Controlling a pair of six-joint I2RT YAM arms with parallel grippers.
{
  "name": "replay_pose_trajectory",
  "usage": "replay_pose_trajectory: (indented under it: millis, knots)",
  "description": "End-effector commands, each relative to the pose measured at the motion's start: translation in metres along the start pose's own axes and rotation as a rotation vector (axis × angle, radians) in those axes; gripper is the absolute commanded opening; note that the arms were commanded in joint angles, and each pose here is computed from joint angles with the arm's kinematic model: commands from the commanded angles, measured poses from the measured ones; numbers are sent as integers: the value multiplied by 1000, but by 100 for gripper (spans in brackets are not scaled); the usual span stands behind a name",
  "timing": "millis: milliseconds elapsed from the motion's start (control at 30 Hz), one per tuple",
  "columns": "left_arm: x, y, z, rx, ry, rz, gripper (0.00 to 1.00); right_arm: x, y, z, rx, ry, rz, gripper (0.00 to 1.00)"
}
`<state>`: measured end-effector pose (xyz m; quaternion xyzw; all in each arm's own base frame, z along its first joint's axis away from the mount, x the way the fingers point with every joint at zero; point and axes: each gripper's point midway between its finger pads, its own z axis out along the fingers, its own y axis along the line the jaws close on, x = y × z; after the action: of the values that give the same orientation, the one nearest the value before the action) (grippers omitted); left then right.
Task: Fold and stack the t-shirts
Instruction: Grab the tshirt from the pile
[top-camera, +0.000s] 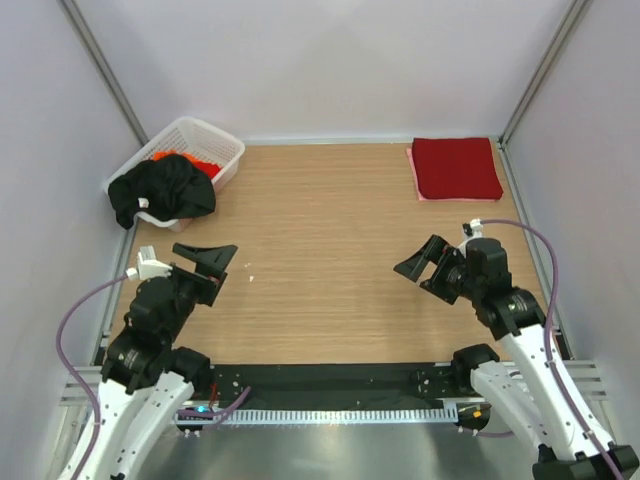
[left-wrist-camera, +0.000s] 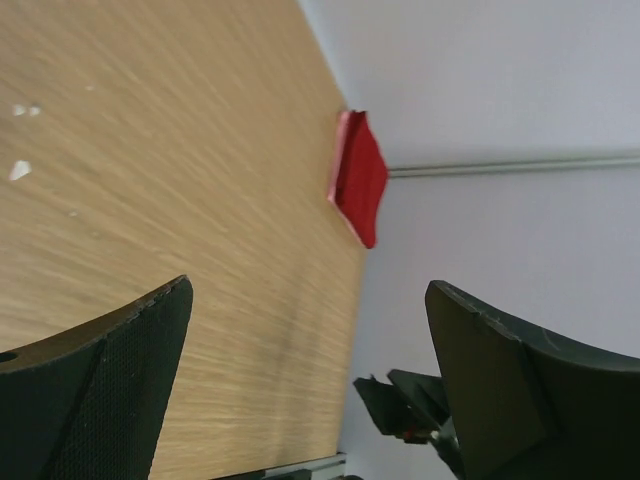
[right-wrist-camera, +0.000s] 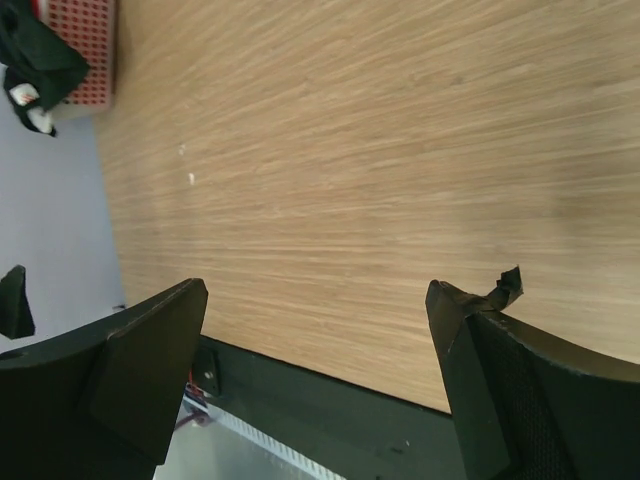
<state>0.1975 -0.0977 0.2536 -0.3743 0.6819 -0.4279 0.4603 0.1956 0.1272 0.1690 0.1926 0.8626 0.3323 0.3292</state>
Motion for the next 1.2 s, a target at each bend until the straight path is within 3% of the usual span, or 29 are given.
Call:
replay_pose_trajectory:
  millis: [0, 67, 200, 267, 333, 433, 500, 533, 767, 933, 1067, 1167]
  knots:
    - [-14, 9, 3, -149, -49, 10, 100, -9, -8, -8, 120, 38, -100, 100]
    - [-10, -23, 12, -41, 1, 139, 100, -7, -10, -4, 149, 91, -125, 100]
    - [-14, -56, 31, 75, -21, 156, 100, -11, 20, -11, 29, 98, -168, 100]
    - [-22, -68, 40, 95, -63, 169, 100, -6, 13, -15, 90, 121, -92, 100]
    - [-37, -83, 53, 60, -100, 305, 100, -3, 18, -18, 85, 147, -67, 100]
    - [-70, -85, 75, -136, -136, 478, 100, 2, 34, -16, -11, 210, -119, 100]
    - [-87, -72, 99, -249, -132, 535, 100, -4, 31, -13, 34, 218, -135, 100]
    - [-116, -83, 102, -276, -198, 532, 100, -6, 28, -12, 68, 226, -140, 100]
    - [-217, -3, 136, -707, -314, 492, 93, -34, 27, -2, 195, 259, -216, 100]
    - [-248, 29, 170, -809, -326, 532, 90, -45, 19, 8, 255, 243, -240, 100]
    - [-263, 84, 197, -917, -268, 415, 84, -45, 11, 10, 295, 263, -245, 100]
    - [-275, 101, 210, -924, -264, 377, 81, -51, 10, 10, 312, 248, -257, 100]
